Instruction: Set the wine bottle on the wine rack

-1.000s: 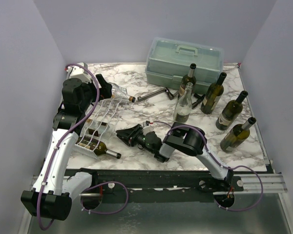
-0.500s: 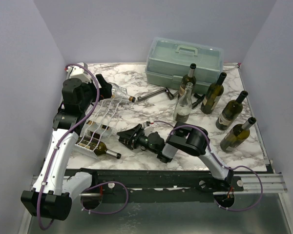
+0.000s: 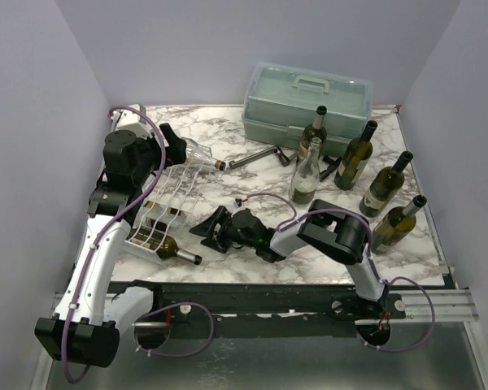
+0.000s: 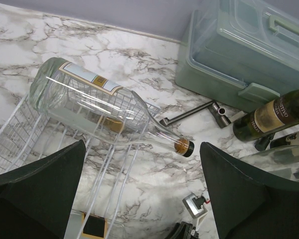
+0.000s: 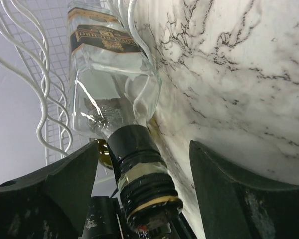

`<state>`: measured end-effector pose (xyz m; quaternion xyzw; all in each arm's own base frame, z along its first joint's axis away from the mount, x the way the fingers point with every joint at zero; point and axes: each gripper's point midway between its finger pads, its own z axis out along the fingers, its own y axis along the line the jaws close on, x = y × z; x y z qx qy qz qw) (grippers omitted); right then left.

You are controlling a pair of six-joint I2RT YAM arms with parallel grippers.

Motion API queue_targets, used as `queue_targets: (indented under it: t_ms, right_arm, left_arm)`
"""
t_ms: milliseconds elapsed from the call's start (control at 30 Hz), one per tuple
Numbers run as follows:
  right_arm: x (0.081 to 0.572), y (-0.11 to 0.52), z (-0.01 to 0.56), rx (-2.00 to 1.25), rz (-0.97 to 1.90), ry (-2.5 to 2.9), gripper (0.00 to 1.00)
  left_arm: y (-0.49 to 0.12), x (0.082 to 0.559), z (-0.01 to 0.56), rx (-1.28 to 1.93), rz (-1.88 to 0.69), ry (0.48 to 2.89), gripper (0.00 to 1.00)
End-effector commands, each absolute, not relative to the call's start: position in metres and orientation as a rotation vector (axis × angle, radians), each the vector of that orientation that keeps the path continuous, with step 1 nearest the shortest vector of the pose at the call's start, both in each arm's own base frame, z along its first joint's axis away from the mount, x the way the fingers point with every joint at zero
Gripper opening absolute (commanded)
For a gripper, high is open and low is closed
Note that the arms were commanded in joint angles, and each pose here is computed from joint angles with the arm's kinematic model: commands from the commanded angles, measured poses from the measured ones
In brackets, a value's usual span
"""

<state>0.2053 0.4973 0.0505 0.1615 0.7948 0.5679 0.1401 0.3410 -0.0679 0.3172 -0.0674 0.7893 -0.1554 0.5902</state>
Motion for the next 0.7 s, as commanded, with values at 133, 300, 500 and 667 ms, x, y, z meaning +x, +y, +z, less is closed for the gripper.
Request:
queue_targets:
  t_ms: [133,300,500,667]
  right_arm:
    - [0.198,0.464,0.028,0.383,1.394,2.381,0.81]
    - [0.203,0.450,0.038,0.370,1.353,2.339,0.77]
    - [0.212,0.457,0.058,0.344,1.462,2.277,0.49]
    - [0.208,0.475,0.065,0.278,1.570,2.269,0.42]
  left_arm:
    - [-0.065,0.344,0.316,-0.157,-0.353,1.829,0.98]
    - [-0.066,0.345,0.314,-0.157,-0.356,1.834,0.98]
    - [-0.068,0.345,0.313,-0.153,-0.366,1.838,0.98]
    - [-0.068,0.346,0.311,-0.155,-0.367,1.843,0.99]
